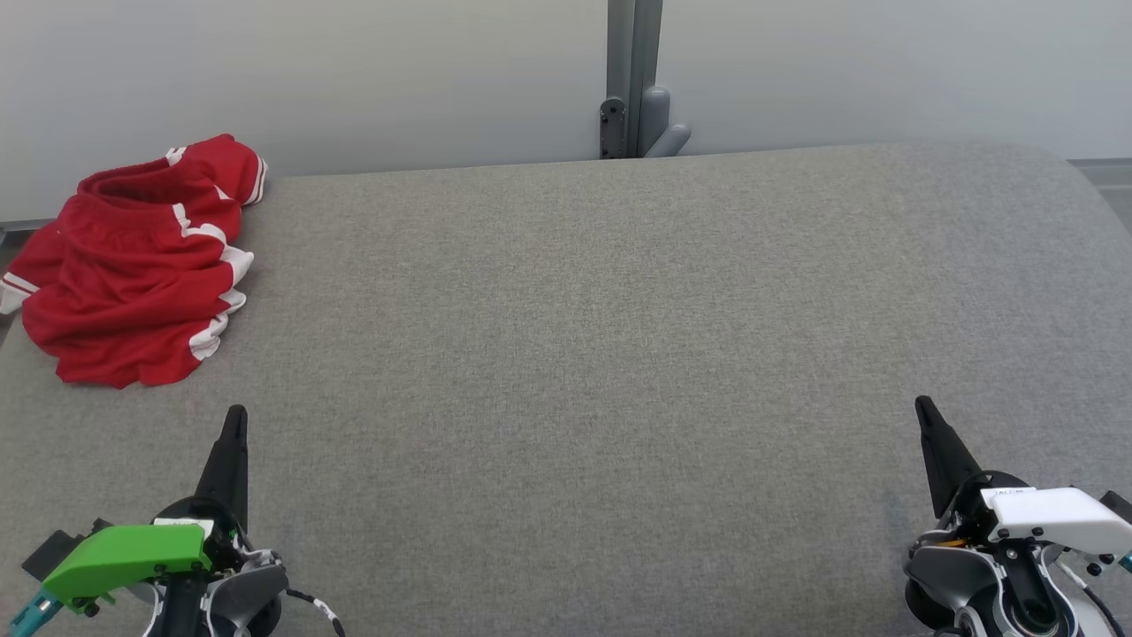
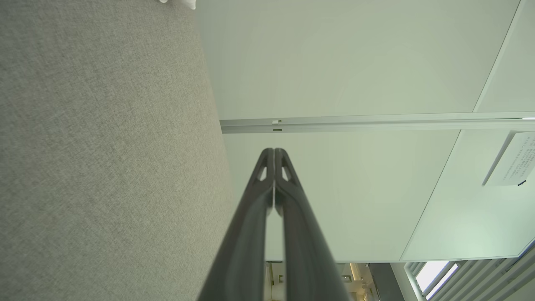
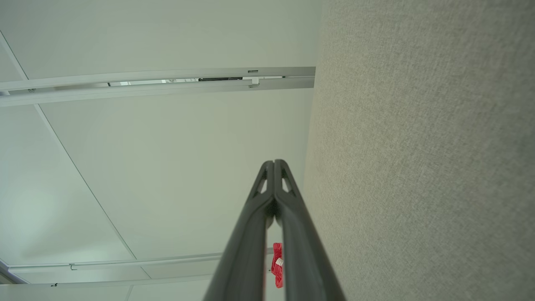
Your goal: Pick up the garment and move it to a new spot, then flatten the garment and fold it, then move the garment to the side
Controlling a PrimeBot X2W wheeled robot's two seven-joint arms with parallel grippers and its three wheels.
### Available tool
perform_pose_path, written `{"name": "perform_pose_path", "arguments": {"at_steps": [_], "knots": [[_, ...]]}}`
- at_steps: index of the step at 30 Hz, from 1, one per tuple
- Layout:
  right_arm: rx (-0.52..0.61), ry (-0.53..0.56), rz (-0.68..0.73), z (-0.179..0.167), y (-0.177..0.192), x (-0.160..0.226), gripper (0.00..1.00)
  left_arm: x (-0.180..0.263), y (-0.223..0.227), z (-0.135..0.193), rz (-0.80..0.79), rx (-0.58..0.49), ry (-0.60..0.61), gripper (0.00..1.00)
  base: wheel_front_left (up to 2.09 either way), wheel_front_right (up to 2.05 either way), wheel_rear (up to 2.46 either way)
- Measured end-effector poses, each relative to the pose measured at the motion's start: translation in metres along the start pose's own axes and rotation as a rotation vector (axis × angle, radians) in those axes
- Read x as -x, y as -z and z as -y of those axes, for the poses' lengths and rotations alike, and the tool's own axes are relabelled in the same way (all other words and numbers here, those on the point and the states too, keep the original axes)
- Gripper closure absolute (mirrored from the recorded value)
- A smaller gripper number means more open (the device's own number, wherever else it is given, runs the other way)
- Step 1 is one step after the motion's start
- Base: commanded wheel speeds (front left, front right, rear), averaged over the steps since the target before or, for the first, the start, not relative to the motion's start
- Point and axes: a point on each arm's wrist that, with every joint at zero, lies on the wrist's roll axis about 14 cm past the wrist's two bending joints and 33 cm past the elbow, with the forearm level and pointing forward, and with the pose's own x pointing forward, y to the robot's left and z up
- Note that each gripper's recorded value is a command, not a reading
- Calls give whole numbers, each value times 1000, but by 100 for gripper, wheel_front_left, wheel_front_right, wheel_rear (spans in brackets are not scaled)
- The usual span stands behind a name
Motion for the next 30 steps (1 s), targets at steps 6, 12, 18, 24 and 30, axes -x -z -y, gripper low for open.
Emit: {"name": "perform_pose_path", "arguments": {"at_steps": [6,12,18,24,30], "knots": [[0,0,0,0,0,0,100,0,0,0,0,0,0,100,0,0,0],[0,0,0,0,0,0,100,0,0,0,0,0,0,100,0,0,0],[0,0,0,0,0,0,100,0,0,0,0,0,0,100,0,0,0],[0,0,0,0,0,0,0,0,0,0,0,0,0,0,0,0,0],[-15,94,2,31,3,14,0,16,4,-35,3,21,-103,0,0,0,0]]}}
